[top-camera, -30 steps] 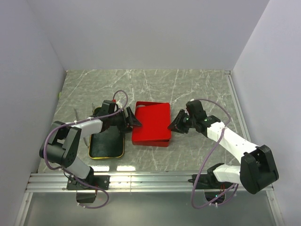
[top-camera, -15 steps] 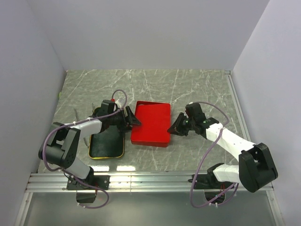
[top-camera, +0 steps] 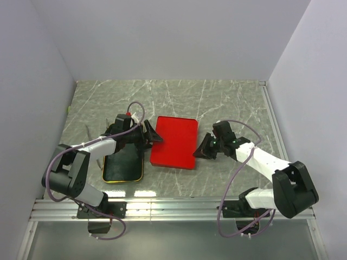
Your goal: Pack the cookies
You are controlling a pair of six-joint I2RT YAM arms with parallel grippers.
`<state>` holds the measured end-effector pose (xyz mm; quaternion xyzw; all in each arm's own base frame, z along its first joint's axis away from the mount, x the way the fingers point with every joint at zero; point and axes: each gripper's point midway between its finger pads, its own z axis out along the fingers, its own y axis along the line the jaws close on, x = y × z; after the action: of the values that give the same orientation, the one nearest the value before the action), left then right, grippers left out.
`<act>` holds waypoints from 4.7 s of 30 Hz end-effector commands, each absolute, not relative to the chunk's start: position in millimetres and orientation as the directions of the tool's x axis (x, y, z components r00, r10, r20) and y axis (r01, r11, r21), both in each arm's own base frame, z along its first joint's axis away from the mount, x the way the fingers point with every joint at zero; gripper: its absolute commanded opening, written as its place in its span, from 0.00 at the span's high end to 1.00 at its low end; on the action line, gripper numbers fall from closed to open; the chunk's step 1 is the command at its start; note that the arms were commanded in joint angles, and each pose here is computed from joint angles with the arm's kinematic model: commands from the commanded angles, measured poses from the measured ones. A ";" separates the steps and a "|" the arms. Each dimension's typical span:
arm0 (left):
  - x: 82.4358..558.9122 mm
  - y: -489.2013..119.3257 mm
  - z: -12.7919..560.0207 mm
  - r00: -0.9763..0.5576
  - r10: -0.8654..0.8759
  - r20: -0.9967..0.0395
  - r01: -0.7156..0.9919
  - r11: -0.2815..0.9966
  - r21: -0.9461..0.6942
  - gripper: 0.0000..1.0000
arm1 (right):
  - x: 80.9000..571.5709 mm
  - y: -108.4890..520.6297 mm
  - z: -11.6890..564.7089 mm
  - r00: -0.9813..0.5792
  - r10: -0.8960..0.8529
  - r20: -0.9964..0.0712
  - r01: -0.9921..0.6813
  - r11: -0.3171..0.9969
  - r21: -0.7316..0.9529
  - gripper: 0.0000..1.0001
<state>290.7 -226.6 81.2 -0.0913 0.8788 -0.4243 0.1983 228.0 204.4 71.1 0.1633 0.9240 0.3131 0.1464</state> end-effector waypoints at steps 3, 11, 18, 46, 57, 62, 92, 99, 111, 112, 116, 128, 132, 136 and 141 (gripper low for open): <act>292.6 -231.6 106.1 -0.884 -0.337 -0.324 0.070 0.590 -0.804 0.10 | 223.0 196.9 44.1 -0.917 0.366 -0.160 0.222 0.801 0.557 1.00; 284.3 -229.0 110.8 -0.881 -0.333 -0.337 0.075 0.603 -0.794 0.09 | 238.7 205.4 51.1 -0.915 0.366 -0.169 0.212 0.794 0.570 1.00; 281.1 -226.8 108.7 -0.881 -0.328 -0.340 0.073 0.618 -0.783 0.09 | 246.8 209.8 67.4 -0.907 0.384 -0.173 0.217 0.778 0.589 1.00; 282.4 -229.0 71.5 -0.908 -0.312 -0.280 -0.003 0.672 -0.741 0.12 | 274.4 220.1 83.4 -0.910 0.378 -0.171 0.211 0.776 0.595 0.95; 280.2 -218.6 33.4 -0.928 -0.317 -0.195 -0.116 0.745 -0.657 0.17 | 275.8 214.1 83.9 -0.913 0.360 -0.192 0.199 0.804 0.560 0.72; 282.7 -219.1 32.8 -0.930 -0.311 -0.194 -0.115 0.750 -0.651 0.16 | 280.1 205.6 89.8 -0.904 0.364 -0.225 0.194 0.817 0.543 0.65; 297.1 -184.9 164.0 -0.796 -0.421 -0.435 -0.061 0.770 -0.635 0.03 | 396.3 215.0 185.9 -0.854 0.410 -0.319 0.055 0.682 0.730 0.98; 264.5 -172.9 182.9 -0.766 -0.467 -0.441 -0.066 0.740 -0.670 0.02 | 427.0 225.1 134.3 -0.876 0.431 -0.219 0.152 0.676 0.721 1.00; 255.9 -158.2 193.9 -0.733 -0.488 -0.475 -0.088 0.760 -0.644 0.02 | 430.0 213.1 133.5 -0.875 0.436 -0.212 0.174 0.691 0.701 1.00; 257.7 -154.4 194.7 -0.724 -0.490 -0.486 -0.100 0.770 -0.630 0.02 | 429.9 212.2 145.2 -0.871 0.435 -0.229 0.156 0.687 0.709 1.00; 269.0 -138.3 218.3 -0.657 -0.496 -0.567 -0.108 0.807 -0.580 0.01 | 422.9 209.8 206.6 -0.853 0.413 -0.318 0.053 0.676 0.735 1.00; 279.6 -66.9 292.7 -0.343 -0.566 -0.750 -0.280 0.824 -0.493 0.01 | 303.1 188.2 312.8 -0.754 0.407 -0.516 -0.193 0.614 0.766 0.55; 268.9 -24.7 300.5 -0.145 -0.557 -0.817 -0.368 0.797 -0.478 0.01 | 273.5 170.3 316.2 -0.726 0.393 -0.565 -0.193 0.672 0.715 0.49; 266.4 -16.6 290.5 -0.118 -0.474 -0.873 -0.336 0.846 -0.414 0.01 | 246.6 161.7 323.9 -0.712 0.405 -0.573 -0.189 0.675 0.713 0.43; 265.0 0.0 252.6 -0.079 -0.390 -0.917 -0.374 0.865 -0.335 0.01 | 214.5 150.6 339.2 -0.678 0.410 -0.609 -0.213 0.684 0.697 0.35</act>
<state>259.9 -18.0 260.7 -0.2626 0.7569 -0.0572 0.5957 237.4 160.8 322.3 0.0727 0.8373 0.4002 0.3654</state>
